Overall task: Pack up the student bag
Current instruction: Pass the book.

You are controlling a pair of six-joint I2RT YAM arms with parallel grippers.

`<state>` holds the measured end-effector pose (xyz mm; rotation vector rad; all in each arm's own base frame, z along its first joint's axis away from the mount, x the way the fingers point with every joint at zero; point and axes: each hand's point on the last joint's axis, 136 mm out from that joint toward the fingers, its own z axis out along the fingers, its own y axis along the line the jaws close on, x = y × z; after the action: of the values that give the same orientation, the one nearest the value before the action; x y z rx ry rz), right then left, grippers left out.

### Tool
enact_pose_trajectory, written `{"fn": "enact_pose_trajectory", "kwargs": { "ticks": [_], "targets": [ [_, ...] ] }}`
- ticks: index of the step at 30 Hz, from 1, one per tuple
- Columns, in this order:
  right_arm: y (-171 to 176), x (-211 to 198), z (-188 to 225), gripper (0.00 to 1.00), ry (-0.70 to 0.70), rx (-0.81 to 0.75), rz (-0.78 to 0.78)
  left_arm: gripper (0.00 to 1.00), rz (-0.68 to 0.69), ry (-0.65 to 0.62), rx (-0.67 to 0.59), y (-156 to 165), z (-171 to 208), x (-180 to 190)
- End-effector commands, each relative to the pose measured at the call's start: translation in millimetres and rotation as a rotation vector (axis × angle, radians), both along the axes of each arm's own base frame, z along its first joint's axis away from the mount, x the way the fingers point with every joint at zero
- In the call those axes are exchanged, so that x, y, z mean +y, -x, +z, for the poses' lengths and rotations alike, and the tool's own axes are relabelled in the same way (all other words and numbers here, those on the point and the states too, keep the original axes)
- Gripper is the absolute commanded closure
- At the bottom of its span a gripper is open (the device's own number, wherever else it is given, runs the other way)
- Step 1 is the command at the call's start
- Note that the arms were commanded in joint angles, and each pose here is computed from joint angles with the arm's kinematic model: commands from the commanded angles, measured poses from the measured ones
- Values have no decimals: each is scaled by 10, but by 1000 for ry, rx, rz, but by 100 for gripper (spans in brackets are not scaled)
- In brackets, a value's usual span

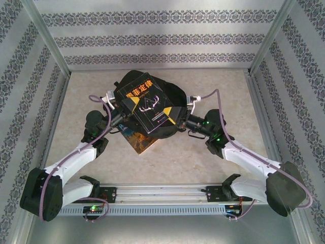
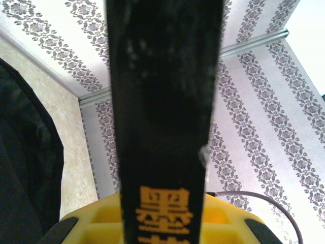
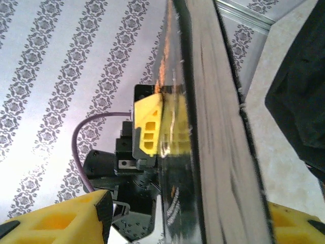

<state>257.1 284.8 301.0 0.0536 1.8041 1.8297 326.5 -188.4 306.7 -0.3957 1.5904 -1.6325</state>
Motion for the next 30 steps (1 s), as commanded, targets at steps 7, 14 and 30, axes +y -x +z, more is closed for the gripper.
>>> {"fn": "enact_pose_trajectory", "kwargs": {
  "ticks": [7,14,30],
  "targets": [
    [-92,184,249,45,-83,-102,-153,100,55,72,-75,30,242,-17],
    [-269,76,163,65,-91,-62,-304,100,74,78,-73,37,188,-70],
    [-415,-1197,-430,100,416,36,-651,45,-71,-610,-10,-34,-390,-486]
  ]
}}
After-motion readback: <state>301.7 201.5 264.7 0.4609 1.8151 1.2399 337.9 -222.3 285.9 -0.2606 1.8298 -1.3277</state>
